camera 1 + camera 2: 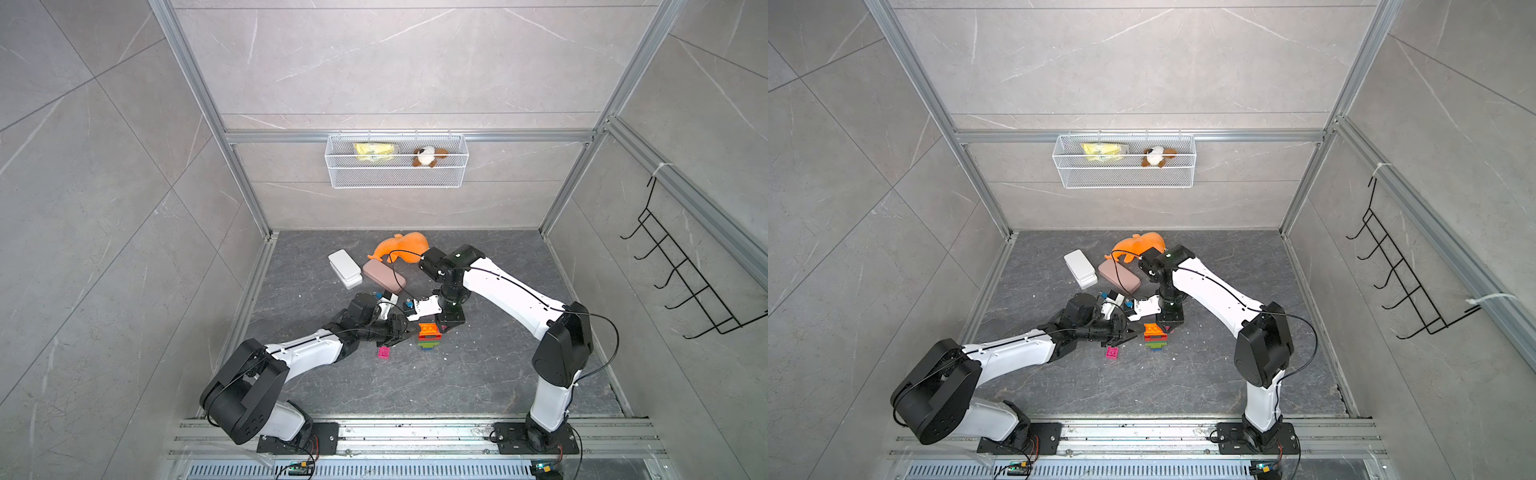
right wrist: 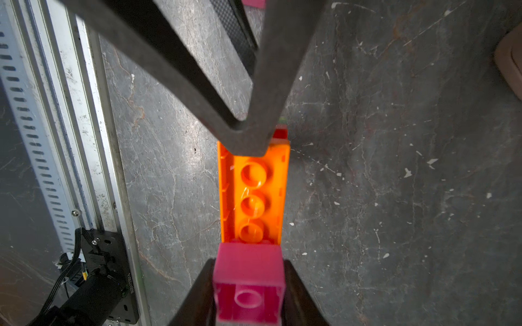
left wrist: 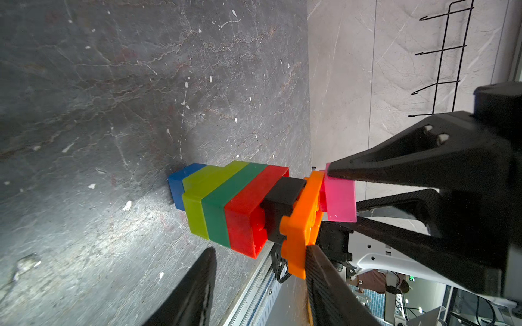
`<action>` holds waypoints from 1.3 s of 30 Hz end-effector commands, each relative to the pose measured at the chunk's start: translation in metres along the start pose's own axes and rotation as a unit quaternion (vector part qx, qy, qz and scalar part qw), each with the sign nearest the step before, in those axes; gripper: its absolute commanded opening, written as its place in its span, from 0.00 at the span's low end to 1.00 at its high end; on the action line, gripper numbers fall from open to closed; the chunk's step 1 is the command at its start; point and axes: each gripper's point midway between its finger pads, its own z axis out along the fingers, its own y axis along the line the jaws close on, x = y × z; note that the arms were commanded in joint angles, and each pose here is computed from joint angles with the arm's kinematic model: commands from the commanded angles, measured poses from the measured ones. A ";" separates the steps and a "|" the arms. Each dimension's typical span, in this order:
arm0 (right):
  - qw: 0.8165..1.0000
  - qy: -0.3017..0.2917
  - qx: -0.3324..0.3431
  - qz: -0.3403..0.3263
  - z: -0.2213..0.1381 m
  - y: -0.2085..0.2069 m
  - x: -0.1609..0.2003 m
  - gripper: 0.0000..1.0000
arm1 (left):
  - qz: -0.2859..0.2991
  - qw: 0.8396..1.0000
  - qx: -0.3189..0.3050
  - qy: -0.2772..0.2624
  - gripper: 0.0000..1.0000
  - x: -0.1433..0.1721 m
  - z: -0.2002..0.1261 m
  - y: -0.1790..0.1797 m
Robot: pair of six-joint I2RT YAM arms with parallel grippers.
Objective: Assemble a carrot with lego
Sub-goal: Assemble the lego brick with the lego brick.
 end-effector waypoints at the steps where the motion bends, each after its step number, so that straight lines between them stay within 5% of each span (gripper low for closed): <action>1: 0.999 0.011 -0.049 0.010 0.012 0.014 -0.001 0.06 | -0.014 0.999 -0.046 0.005 0.53 0.011 0.000 0.029; 22: 0.996 0.067 -0.040 0.033 0.020 0.016 0.003 0.06 | -0.016 0.998 -0.056 -0.006 0.53 0.011 -0.003 0.033; 39: 0.999 0.025 -0.034 0.022 0.034 0.020 -0.003 0.06 | -0.017 0.997 -0.076 -0.007 0.53 0.021 -0.005 0.049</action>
